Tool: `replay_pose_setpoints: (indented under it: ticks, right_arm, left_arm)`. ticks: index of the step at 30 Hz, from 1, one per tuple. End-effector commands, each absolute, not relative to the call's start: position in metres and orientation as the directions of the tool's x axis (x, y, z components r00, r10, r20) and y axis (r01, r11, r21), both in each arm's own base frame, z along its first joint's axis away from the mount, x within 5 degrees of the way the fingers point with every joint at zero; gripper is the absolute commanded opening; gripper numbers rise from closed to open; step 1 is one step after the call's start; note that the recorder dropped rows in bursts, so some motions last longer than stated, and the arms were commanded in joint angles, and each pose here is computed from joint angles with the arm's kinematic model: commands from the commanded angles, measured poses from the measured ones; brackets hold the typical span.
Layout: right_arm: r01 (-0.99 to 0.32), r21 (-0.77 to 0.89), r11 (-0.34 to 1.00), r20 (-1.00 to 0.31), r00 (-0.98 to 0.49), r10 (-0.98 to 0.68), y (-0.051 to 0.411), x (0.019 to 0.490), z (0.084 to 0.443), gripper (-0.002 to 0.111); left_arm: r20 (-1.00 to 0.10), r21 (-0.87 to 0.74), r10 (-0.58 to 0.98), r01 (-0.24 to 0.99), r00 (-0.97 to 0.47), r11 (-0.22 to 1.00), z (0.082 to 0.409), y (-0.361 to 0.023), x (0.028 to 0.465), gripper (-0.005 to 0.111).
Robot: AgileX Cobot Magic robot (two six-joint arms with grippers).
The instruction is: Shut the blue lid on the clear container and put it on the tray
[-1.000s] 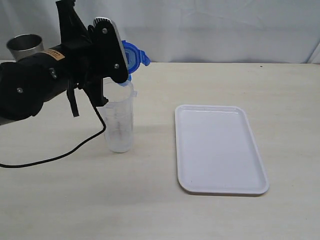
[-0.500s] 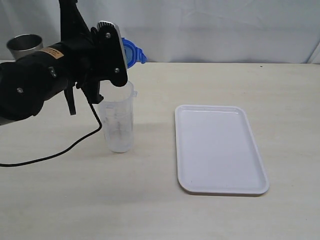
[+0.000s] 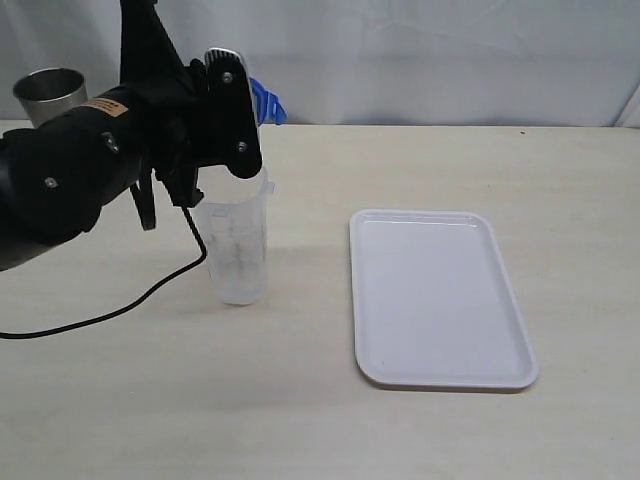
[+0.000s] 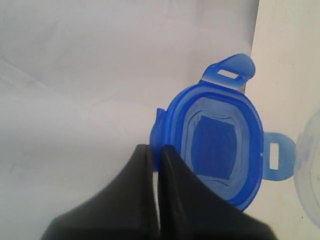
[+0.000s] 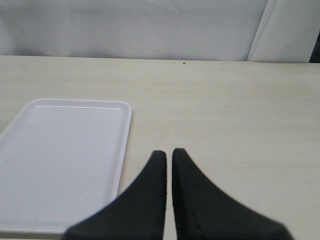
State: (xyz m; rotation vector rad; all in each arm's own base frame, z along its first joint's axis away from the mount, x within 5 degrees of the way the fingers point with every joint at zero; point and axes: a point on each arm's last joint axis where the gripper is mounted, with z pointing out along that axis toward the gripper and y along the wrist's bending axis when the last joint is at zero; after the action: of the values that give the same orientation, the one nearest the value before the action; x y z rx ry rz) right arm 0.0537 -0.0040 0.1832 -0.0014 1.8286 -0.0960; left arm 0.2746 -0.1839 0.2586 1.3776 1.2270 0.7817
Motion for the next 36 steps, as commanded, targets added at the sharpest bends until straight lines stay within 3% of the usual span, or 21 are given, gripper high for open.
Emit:
replay_pose_setpoints:
  ticks: [1, 36]
  right_arm:
    - [0.048, -0.066, 0.997, -0.966, -0.255, -0.052, -0.004, 0.053, 0.182, 0.004]
    - [0.048, -0.066, 0.997, -0.966, -0.255, -0.052, -0.004, 0.053, 0.182, 0.004]
  left_arm:
    - [-0.212, 0.955, 0.954, 0.254, 0.212, 0.155, 0.260, -0.181, 0.274, 0.000]
    - [-0.270, 0.933, 0.943, 0.294, 0.194, 0.206, 0.265, -0.186, 0.263, 0.000]
